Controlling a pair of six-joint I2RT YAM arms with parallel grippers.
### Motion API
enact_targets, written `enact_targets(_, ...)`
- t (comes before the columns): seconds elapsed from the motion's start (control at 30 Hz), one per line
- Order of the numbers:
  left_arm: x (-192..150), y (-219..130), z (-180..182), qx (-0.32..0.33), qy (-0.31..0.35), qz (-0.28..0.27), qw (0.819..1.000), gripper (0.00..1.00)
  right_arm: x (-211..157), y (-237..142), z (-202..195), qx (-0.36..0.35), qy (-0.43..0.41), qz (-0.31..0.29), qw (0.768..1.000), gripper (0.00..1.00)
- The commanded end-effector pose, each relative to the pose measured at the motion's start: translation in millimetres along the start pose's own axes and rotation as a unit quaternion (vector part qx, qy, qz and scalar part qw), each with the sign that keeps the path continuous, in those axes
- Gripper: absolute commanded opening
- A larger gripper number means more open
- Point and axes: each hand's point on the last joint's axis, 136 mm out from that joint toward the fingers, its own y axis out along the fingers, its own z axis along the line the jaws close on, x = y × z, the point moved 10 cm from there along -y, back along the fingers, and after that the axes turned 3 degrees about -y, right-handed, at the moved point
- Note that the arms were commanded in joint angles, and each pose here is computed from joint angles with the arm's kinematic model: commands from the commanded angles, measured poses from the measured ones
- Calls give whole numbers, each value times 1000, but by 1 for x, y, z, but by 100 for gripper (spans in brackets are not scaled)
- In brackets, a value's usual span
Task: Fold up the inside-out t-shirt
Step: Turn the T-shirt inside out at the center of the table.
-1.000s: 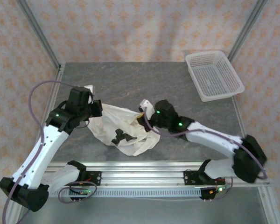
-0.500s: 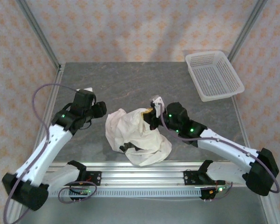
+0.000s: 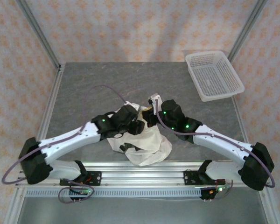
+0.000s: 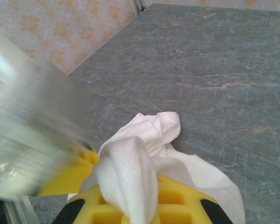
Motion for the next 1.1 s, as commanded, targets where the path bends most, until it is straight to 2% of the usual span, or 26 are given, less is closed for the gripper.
enact_targets(0.0, 26, -14, -2, 35, 17, -67, 997, 57, 13, -6, 0, -12, 16, -14, 1000, 0)
enact_targets(0.07, 31, -20, 0, 39, 9, -77, 996, 36, 10, -6, -2, -19, 22, -15, 999, 0)
enact_targets(0.13, 35, -31, 0, 17, 0, -83, 996, 8, 4, -4, -10, -34, 37, -13, 999, 0)
enact_targets(0.17, 37, -36, 0, -3, -4, -83, 997, 0, 0, -2, -16, -41, 47, -10, 998, 0)
enact_targets(0.23, 39, -46, -4, -88, -12, -74, 993, 0, -9, 0, -34, -60, 75, -7, 995, 0)
enact_targets(0.3, 42, -51, -8, -211, -20, -50, 976, 0, -27, 8, -55, -100, 97, 15, 990, 3)
enact_targets(0.33, 45, -53, -8, -255, -30, -44, 965, 0, -33, 10, -62, -120, 103, 24, 987, 4)
enact_targets(0.37, 45, -55, -6, -273, -37, -42, 960, 0, -37, 11, -65, -126, 98, 36, 987, 5)
enact_targets(0.5, 47, -56, 9, -241, -54, -38, 968, 0, -36, -2, -60, -123, 96, 62, 986, 27)
enact_targets(0.6, 47, -52, 15, -222, -58, -30, 973, 0, -37, -28, -52, -119, 105, 20, 987, 34)
enact_targets(0.7, 46, -48, 16, -214, -65, -24, 974, 0, -44, -50, -39, -89, 133, -54, 986, 44)
enact_targets(0.8, 48, -46, 17, -212, -71, -24, 974, 0, -46, -50, -23, -35, 174, -76, 981, 45)
enact_targets(0.9, 50, -45, 16, -208, -76, -23, 975, 0, -42, -39, -11, -58, 200, -52, 977, 45)
enact_targets(1.0, 51, -43, 17, -201, -81, -21, 976, 0, -44, -22, -1, -39, 218, -45, 974, 43)
enact_targets(1.07, 51, -44, 17, -202, -81, -22, 976, 0, -47, -12, -4, -63, 230, -36, 970, 43)
